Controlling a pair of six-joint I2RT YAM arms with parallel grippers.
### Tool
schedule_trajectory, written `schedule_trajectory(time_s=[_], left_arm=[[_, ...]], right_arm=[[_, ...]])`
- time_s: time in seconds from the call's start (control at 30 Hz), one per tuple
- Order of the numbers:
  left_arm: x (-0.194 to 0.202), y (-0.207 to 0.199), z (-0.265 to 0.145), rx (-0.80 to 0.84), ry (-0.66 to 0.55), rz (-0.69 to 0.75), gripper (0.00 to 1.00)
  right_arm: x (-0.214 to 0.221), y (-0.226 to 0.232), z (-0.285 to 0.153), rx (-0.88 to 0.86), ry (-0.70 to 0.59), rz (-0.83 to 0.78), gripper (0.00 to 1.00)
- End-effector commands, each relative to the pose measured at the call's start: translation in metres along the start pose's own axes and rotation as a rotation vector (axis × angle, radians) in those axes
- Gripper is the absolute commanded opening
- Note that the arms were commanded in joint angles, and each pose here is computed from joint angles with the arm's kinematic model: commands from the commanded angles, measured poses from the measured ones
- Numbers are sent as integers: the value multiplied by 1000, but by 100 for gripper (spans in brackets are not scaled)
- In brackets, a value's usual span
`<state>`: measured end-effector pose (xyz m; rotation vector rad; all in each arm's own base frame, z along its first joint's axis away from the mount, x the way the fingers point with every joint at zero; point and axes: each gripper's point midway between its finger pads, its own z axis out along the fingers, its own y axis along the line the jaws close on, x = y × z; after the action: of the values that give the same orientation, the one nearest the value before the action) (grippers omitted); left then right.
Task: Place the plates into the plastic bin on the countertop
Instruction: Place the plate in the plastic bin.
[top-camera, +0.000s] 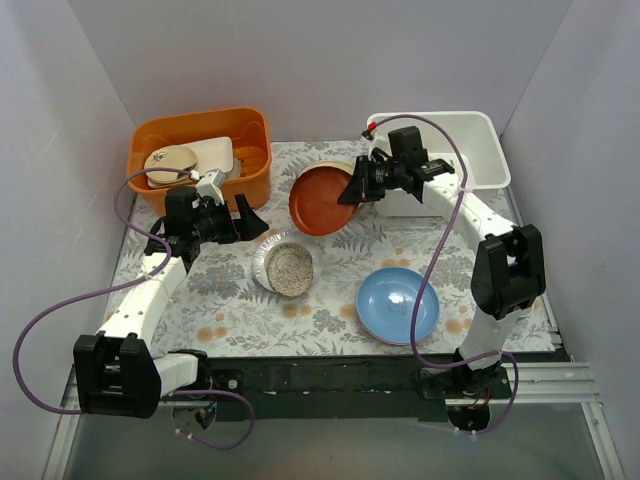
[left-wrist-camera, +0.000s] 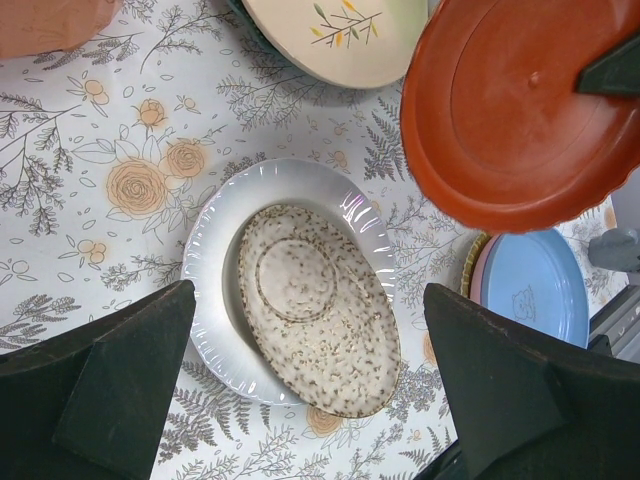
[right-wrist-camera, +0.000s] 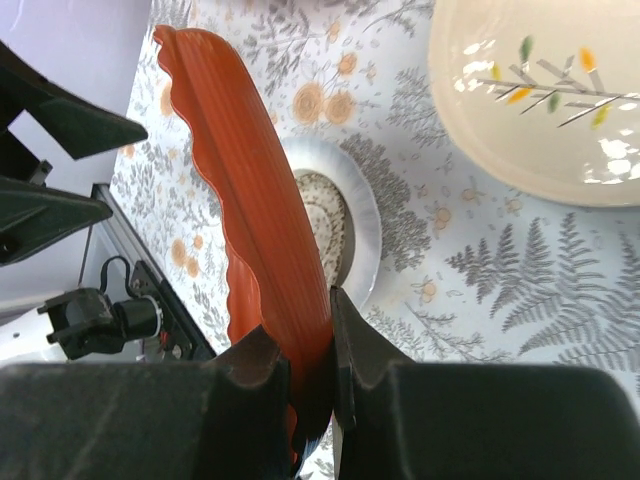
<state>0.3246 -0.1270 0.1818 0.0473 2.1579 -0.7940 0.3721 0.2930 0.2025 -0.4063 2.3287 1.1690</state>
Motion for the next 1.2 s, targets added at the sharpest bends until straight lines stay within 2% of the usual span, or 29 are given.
schedule_trajectory(time_s=[0.0,1.17], left_arm=[[-1,-1,-2,6,-10,14,98],[0,1,0,-2,1,9,98]], right_arm=[[-37,10,-35,8,-100,-62,1],[-115,-78,-133,112,-345,45,1]])
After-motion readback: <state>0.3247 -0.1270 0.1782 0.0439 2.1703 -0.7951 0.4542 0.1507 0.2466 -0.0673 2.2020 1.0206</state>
